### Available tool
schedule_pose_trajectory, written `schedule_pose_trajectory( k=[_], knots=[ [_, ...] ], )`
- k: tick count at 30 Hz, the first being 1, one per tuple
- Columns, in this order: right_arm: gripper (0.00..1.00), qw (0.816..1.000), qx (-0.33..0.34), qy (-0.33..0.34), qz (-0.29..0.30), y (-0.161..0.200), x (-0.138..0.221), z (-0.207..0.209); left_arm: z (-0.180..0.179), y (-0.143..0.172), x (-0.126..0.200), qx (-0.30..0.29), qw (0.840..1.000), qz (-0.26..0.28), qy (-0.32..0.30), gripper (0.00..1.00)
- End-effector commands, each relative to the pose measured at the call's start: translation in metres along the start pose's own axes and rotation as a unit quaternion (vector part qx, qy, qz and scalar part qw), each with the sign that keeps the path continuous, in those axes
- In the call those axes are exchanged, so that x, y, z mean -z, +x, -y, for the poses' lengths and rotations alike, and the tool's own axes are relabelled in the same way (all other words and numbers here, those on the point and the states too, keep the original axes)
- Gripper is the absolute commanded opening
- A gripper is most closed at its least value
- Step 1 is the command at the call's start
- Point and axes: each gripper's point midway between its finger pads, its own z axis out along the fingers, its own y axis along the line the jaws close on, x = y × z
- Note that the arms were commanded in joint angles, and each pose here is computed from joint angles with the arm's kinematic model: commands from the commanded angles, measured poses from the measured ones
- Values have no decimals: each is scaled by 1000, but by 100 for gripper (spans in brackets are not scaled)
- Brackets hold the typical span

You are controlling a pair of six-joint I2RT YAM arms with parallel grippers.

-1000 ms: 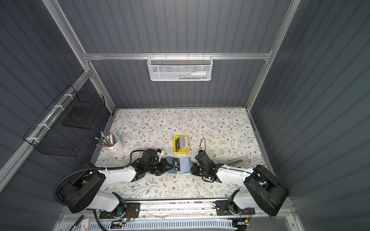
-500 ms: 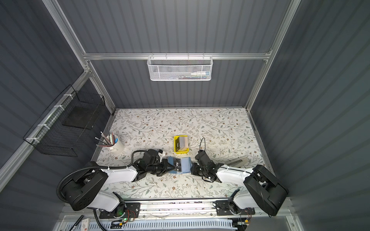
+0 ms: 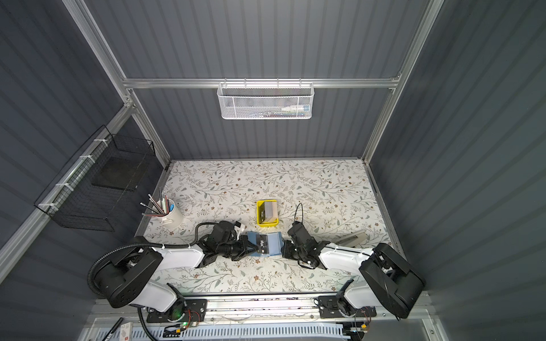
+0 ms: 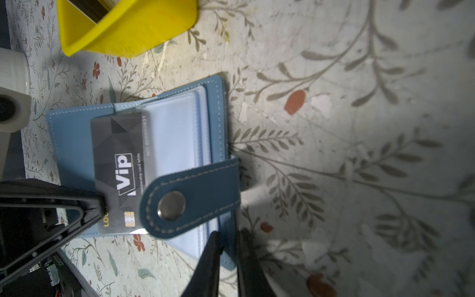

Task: Insert credit cards into a card holder
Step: Insert the credit card into the card slot.

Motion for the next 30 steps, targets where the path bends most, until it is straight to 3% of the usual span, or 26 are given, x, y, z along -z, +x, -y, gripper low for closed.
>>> schedule_pose_trajectory(
  k=[1,16,26,30],
  knots=[
    [17,1000,1,15,-8,5,-3,8,3,3,-6,0,1000,-15,0,0],
    [18,1000,5,10,-7,5,-1,6,-2,0,-15,-19,999,-22,-38,1],
    [25,1000,6,10,8,0,7,5,-17,-8,3,-46,991,2,-123,17],
    [26,1000,10,11,19,-4,13,4,-11,-8,12,-58,990,8,-128,22]
  ],
)
